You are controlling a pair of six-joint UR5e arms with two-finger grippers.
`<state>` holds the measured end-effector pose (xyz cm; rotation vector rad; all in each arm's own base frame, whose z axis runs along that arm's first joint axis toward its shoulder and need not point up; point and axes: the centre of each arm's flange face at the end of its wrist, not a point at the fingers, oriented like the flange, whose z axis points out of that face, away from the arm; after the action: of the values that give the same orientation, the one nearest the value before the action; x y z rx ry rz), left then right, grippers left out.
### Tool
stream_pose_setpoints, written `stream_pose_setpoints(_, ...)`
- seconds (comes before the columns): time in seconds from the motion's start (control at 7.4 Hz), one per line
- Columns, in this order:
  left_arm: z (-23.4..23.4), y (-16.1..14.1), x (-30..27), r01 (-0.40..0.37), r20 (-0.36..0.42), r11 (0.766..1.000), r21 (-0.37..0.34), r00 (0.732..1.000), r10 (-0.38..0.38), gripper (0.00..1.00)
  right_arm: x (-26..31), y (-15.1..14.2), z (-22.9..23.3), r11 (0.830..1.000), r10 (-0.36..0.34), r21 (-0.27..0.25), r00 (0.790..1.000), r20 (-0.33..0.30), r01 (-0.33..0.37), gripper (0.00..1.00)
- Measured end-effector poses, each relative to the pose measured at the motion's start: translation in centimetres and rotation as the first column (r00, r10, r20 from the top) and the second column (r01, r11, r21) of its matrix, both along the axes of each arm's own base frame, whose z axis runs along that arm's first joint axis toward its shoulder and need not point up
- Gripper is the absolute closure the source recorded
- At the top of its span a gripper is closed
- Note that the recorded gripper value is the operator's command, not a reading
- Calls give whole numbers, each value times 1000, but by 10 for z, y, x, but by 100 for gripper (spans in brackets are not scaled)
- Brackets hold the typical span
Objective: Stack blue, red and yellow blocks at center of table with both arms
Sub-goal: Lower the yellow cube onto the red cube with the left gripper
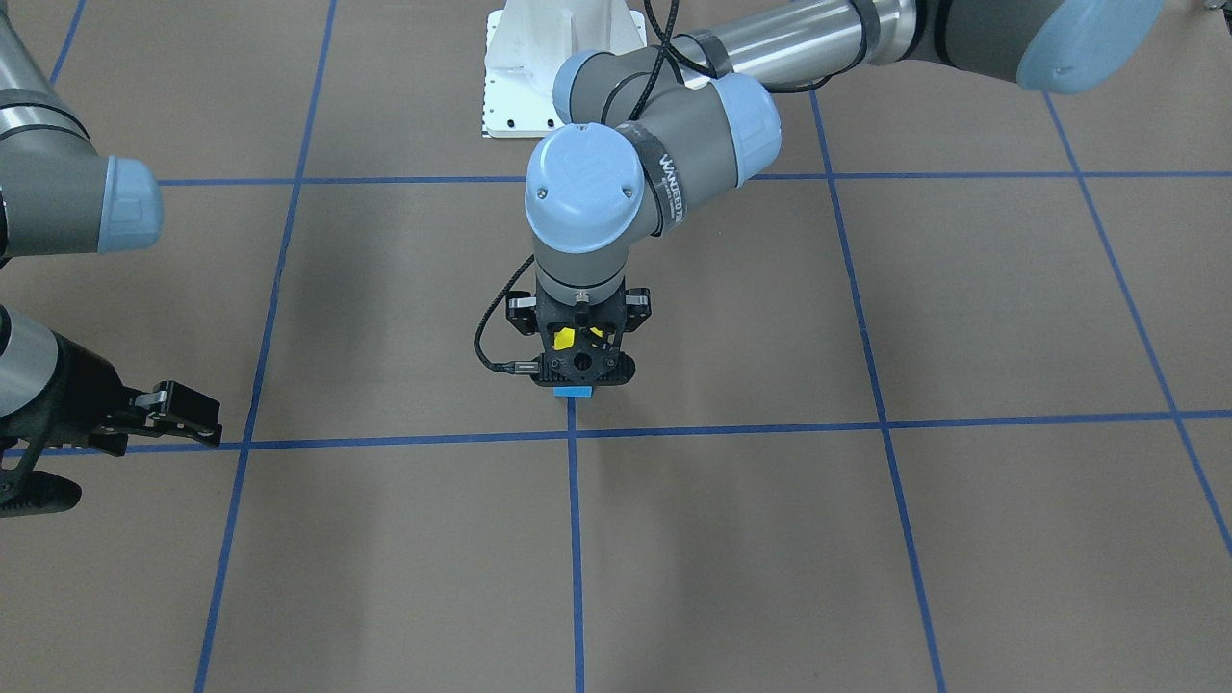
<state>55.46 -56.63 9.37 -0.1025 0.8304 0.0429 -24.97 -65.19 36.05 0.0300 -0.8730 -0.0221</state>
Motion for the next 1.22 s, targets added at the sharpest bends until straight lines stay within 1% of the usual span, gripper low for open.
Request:
stream_pose_setpoints(0.68,0,0,0,-22,-2,999,25,1000,22,100,1,0,-1,1000,1,0,1000,1,-1,1)
stream_pose_setpoints(1.22,0,0,0,-24,1,999,25,1000,24,100,1,0,-1,1000,2,0,1000,1,-2,1)
